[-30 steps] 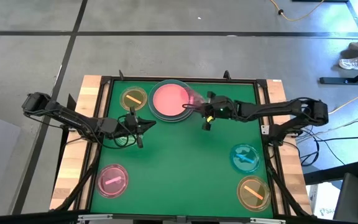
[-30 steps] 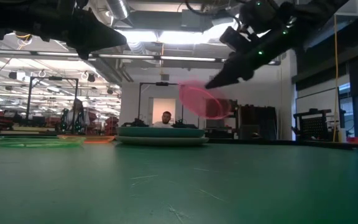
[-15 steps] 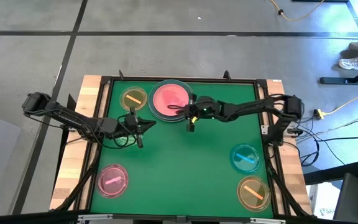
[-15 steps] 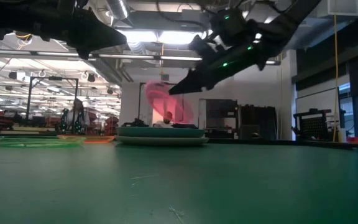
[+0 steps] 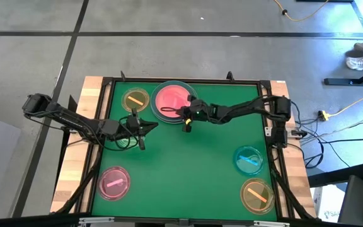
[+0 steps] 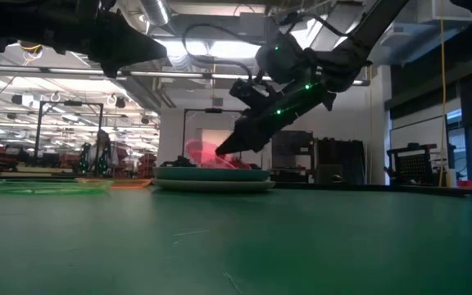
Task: Stack plastic plates
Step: Stack the top pink plate on top of the light pink plate, then stack the blue plate on top of the pink plate
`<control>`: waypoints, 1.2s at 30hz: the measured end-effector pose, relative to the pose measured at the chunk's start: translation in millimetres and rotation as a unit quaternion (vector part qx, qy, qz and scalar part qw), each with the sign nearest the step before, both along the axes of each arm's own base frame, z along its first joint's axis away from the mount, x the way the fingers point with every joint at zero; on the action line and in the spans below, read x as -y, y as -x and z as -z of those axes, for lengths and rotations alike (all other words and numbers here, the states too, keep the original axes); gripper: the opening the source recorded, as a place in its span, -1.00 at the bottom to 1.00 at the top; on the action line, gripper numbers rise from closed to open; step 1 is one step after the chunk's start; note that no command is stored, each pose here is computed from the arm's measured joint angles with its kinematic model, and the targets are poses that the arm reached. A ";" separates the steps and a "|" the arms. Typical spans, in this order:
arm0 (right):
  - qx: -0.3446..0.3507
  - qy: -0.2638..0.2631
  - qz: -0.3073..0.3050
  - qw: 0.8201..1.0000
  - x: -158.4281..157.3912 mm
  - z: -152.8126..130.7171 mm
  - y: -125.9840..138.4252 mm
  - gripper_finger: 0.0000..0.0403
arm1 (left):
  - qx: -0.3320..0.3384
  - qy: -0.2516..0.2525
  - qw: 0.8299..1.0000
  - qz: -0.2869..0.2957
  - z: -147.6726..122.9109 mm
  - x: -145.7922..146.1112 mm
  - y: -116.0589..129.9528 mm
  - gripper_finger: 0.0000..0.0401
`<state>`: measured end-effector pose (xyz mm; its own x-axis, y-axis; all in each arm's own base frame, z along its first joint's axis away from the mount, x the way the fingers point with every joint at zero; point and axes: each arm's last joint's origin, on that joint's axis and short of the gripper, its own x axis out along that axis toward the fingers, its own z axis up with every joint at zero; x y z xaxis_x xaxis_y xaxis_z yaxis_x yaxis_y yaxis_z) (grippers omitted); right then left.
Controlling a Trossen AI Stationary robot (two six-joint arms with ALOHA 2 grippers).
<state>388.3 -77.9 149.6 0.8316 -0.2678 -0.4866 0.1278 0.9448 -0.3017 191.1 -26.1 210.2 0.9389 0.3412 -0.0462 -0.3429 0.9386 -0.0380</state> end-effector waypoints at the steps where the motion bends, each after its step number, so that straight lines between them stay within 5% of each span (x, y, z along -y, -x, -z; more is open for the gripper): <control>1: 0.001 0.000 0.000 1.000 0.1 1.3 -0.5 -0.98 | 0.000 0.000 1.000 0.000 -0.1 0.0 0.0 -0.94; 10: -0.006 0.000 0.001 1.000 0.1 5.0 -0.7 -0.50 | 0.000 0.000 1.000 0.000 0.0 0.0 0.0 -0.94; 15: -0.008 -0.001 -0.011 1.000 -10.6 -23.0 7.9 -0.30 | 0.000 0.000 1.000 0.000 0.0 0.0 0.0 -0.94; 26: -0.134 -0.082 -0.069 0.985 -94.6 -92.2 77.3 -0.29 | 0.001 0.002 1.000 0.000 0.0 0.0 0.0 -0.94; 36: -0.305 -0.185 -0.014 0.934 -173.9 -81.3 141.8 -0.29 | 0.001 0.004 1.000 0.000 0.0 0.0 0.0 -0.94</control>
